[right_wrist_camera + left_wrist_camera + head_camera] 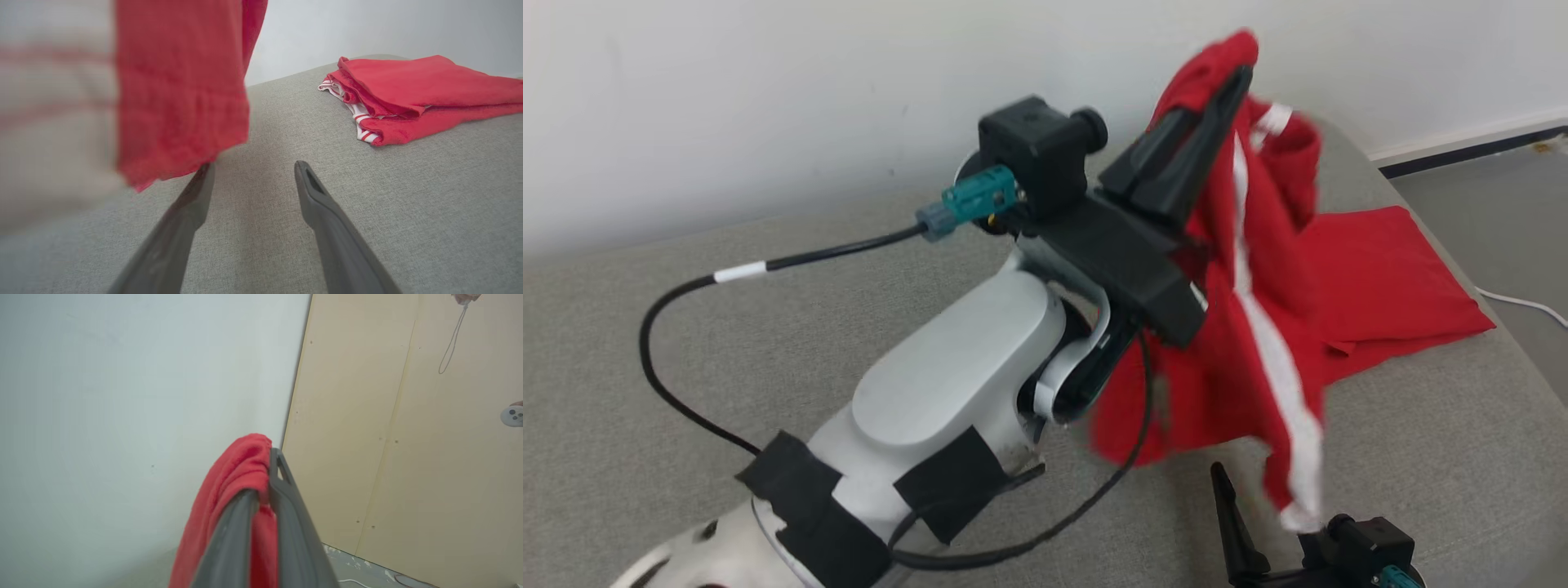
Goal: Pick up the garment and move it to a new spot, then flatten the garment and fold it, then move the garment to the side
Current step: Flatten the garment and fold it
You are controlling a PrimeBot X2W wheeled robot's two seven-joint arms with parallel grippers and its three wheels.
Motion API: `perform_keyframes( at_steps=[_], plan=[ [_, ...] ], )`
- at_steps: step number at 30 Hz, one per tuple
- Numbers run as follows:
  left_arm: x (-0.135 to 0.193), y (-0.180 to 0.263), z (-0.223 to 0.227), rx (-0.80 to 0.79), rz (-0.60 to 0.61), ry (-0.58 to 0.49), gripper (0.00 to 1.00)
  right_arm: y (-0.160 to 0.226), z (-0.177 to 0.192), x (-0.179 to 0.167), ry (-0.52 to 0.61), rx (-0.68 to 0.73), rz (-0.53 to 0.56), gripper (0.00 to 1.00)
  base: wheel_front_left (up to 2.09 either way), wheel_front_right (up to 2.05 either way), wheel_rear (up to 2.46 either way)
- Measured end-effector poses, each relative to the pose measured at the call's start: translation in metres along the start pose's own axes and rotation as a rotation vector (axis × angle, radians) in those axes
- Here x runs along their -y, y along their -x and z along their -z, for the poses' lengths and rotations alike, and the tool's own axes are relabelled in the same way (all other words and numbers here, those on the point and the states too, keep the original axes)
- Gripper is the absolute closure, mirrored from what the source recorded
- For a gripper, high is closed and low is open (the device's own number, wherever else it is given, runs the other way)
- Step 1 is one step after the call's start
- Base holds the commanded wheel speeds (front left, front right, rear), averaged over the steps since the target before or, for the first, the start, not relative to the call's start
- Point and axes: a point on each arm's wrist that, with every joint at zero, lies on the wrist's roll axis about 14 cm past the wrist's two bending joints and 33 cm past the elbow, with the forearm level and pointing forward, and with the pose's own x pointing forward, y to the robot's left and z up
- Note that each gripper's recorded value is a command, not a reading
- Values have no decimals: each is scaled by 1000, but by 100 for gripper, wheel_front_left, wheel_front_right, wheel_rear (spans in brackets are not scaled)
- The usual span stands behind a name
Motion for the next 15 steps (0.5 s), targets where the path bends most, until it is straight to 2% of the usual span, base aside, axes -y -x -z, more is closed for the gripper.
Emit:
perform_keyframes(
  at_steps=[3, 7, 11, 15],
  plan=[
    [-9, -4, -10, 44, -55, 41, 100, 1, 1, 2, -1, 0, 7, 0, 0, 0, 0],
    [-52, 16, 21, -26, -236, 75, 100, -3, 1, 3, -2, 1, 8, 0, 0, 0, 0],
    [-100, 72, 78, -155, -460, 124, 100, -9, 2, -2, 4, -4, -10, 0, 0, 0, 0],
    [-145, 146, 115, -237, -690, 186, 100, -17, 3, -11, 12, -9, -42, 0, 0, 0, 0]
  ],
)
